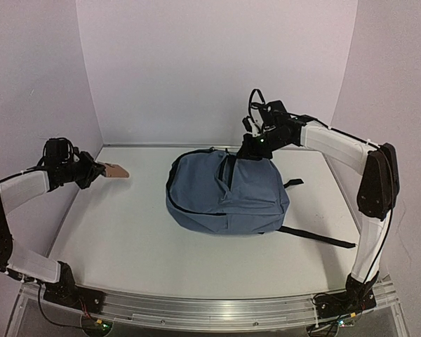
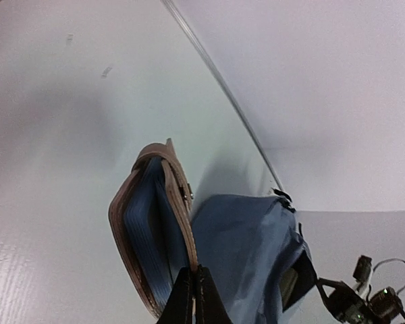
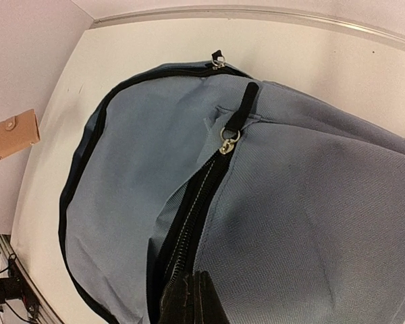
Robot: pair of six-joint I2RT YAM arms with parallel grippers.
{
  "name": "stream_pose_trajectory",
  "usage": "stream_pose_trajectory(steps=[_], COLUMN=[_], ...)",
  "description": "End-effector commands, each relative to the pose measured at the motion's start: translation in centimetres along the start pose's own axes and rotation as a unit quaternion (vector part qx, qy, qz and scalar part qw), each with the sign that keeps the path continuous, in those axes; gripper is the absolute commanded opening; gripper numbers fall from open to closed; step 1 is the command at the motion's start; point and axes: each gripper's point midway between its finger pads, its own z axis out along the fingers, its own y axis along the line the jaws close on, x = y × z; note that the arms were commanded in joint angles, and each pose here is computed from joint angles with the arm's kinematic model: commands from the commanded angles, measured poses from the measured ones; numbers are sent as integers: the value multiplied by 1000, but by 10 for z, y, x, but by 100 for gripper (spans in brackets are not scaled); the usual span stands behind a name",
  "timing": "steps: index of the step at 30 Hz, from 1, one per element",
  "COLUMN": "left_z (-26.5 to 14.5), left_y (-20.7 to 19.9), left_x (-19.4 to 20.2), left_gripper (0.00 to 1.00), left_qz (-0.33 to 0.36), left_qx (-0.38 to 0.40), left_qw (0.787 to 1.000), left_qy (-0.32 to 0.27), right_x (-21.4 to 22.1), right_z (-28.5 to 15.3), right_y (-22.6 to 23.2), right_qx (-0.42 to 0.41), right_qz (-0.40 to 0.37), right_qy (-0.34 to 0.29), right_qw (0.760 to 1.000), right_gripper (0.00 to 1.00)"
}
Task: Pack the student bag
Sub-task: Pick up the stationery from the center of the board, then place the stationery in the student bag.
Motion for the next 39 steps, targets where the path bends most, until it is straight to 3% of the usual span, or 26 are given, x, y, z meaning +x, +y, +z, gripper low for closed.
stream_pose_trajectory(steps=[1,4,11,16,20,21,26,28,33,39], left_z=[-15,-15,3,34,57,60,62,60,54,46], left_y=[-111,-163,-233,-255,-256,-257,-257,-256,-252,-249], left_x=[20,45,104,149,171,173,174,174,171,169], left_gripper=[0,0,0,0,0,0,0,0,0,0], left_qz=[87,125,157,171,165,164,164,172,173,175], left_qx=[157,228,332,357,364,367,364,355,340,333], left_qw=[982,961,912,884,874,872,874,877,885,891], left_qy=[50,88,185,250,276,279,277,275,266,253], right_x=[-34,-33,-37,-42,-44,-43,-29,-21,-3,3], right_z=[-18,-17,-21,-27,-28,-27,-21,-17,0,15], right_y=[21,24,30,35,31,29,23,26,25,13], right_qx=[-38,-47,-60,-67,-53,-50,-9,17,92,152], right_qz=[-16,-15,-21,-26,-30,-30,-35,-49,-106,-143], right_qy=[-45,-42,-46,-54,-60,-59,-49,-45,-30,-26], right_qw=[998,998,997,996,996,997,998,998,990,978], right_gripper=[0,0,0,0,0,6,58,73,81,73])
